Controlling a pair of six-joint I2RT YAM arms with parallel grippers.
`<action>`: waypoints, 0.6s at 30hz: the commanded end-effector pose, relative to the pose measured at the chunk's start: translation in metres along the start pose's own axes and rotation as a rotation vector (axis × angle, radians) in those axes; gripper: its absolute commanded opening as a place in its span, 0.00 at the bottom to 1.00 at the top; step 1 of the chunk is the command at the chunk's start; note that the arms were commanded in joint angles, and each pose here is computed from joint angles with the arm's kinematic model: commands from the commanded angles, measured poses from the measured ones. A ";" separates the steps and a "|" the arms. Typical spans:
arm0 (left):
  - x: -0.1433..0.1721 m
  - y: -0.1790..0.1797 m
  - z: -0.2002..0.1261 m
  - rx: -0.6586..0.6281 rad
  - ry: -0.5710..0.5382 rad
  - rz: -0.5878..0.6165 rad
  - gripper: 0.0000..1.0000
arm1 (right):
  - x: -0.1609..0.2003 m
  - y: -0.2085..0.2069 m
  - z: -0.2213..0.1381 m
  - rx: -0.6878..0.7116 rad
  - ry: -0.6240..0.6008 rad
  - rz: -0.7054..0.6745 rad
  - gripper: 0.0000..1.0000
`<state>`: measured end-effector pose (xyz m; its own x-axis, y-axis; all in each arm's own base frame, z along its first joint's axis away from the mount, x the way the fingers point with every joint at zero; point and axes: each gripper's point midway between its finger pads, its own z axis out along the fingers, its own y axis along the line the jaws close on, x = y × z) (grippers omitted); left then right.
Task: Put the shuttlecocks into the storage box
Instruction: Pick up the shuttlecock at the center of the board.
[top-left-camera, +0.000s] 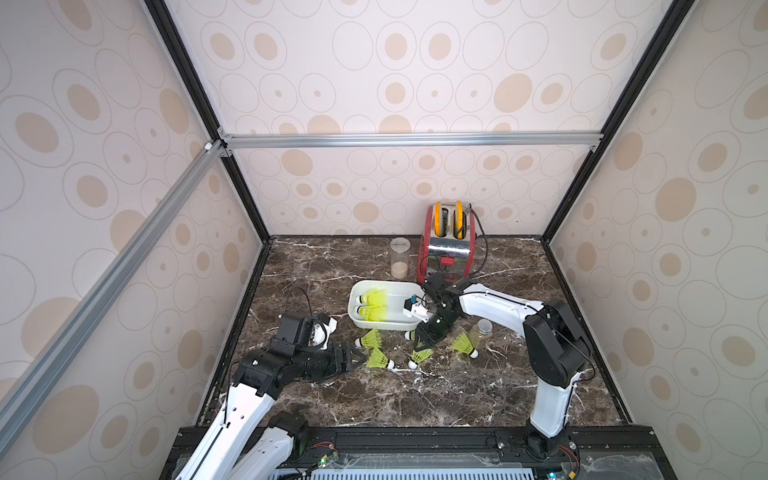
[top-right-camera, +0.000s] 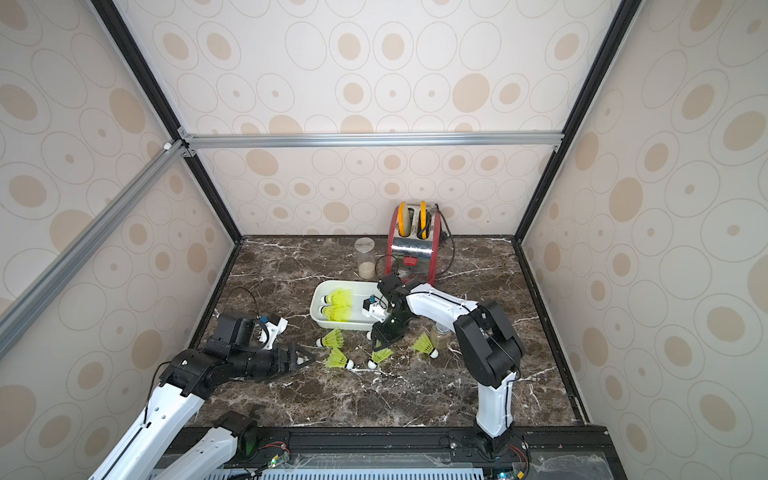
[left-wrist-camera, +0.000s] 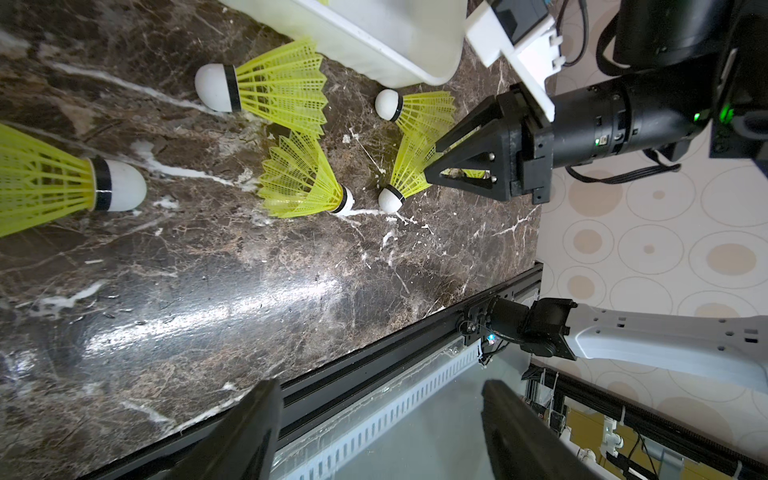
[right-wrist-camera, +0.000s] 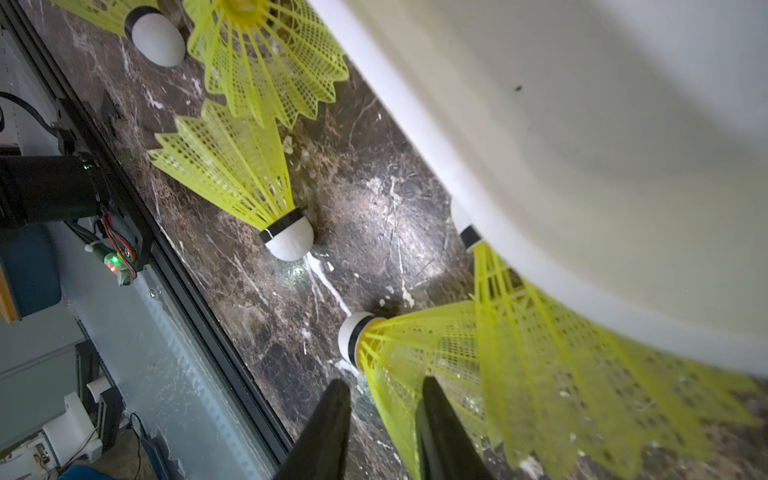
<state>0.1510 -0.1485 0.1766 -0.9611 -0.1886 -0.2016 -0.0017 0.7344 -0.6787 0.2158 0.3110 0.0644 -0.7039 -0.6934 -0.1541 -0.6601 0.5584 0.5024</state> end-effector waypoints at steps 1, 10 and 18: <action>-0.005 -0.011 -0.005 0.027 -0.016 0.037 0.78 | 0.012 0.001 0.005 -0.023 0.034 0.026 0.31; -0.006 -0.011 -0.005 0.027 -0.022 0.037 0.78 | 0.021 0.003 0.006 -0.041 0.047 0.048 0.20; -0.009 -0.012 -0.007 0.025 -0.037 0.036 0.78 | 0.021 0.021 -0.008 -0.094 -0.027 0.095 0.00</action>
<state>0.1527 -0.1491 0.1768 -0.9604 -0.1893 -0.2044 0.0000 0.7337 -0.6794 0.1920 0.3019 0.0582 -0.7463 -0.6594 -0.0911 -0.5832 0.5818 0.5669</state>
